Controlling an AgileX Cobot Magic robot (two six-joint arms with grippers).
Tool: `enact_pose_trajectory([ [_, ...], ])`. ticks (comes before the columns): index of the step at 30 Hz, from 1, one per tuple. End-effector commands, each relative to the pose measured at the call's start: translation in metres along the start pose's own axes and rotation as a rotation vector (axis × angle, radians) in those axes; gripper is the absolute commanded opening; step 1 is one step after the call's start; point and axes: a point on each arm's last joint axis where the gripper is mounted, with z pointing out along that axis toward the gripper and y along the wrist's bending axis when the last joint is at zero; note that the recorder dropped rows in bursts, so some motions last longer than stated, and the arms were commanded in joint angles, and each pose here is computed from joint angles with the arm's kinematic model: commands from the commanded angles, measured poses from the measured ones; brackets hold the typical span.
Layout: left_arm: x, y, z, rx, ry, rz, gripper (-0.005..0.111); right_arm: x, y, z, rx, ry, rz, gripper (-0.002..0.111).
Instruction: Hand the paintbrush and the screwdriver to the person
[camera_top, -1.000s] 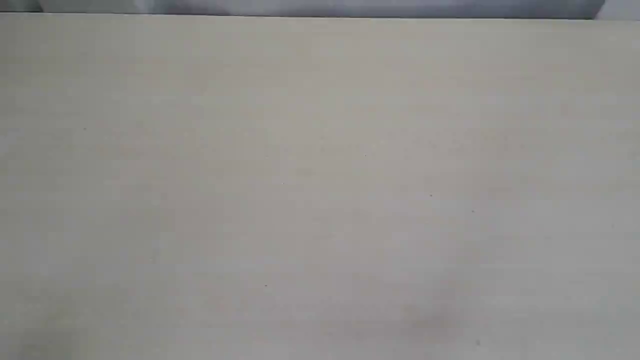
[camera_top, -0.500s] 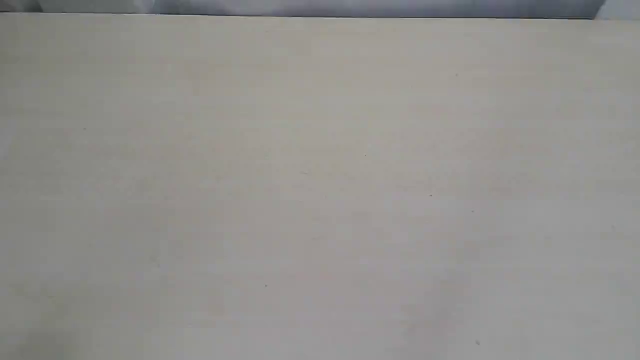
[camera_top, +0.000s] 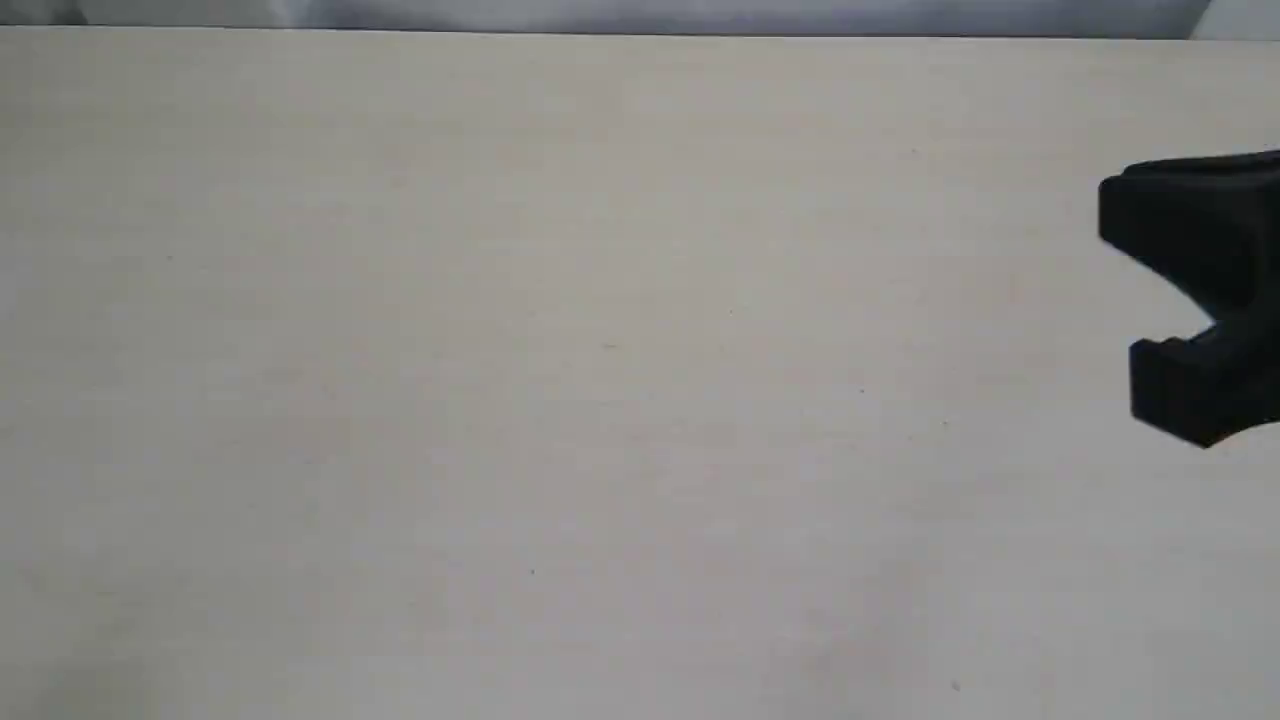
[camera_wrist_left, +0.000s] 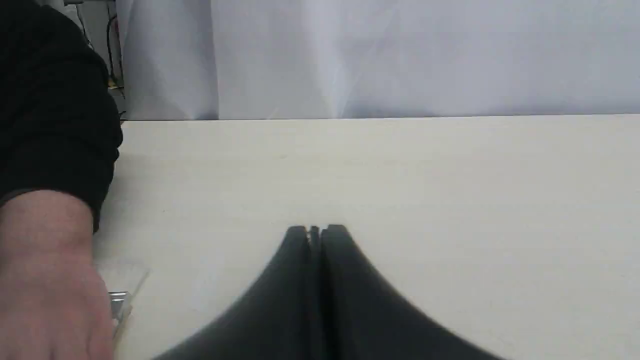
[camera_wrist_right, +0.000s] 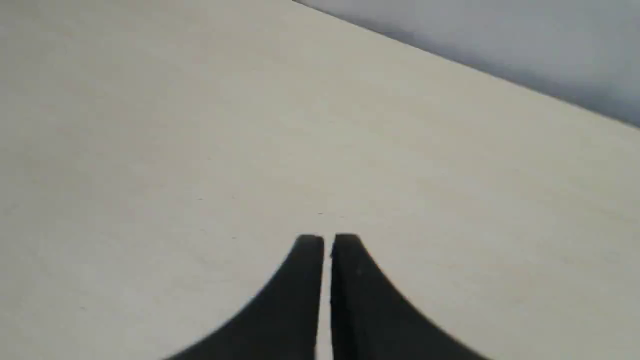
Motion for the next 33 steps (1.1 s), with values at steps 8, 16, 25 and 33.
enact_pose_trajectory([
  [8, 0.0, -0.001, 0.0, 0.009, -0.006, -0.004, 0.0, 0.02, 0.007, -0.001, -0.066, 0.186, 0.204, 0.004],
  [16, 0.0, -0.001, 0.0, 0.009, -0.007, -0.001, 0.0, 0.023, 0.0, 0.004, 0.006, 0.151, 0.091, 0.004],
  [25, 0.0, -0.001, 0.0, 0.009, -0.007, -0.001, 0.0, 0.047, -0.013, 0.01, 0.069, 0.005, 0.07, 0.004],
  [33, 0.0, -0.001, 0.0, 0.009, -0.007, -0.001, 0.0, 0.075, -0.036, 0.002, 0.211, -0.087, 0.198, 0.004],
])
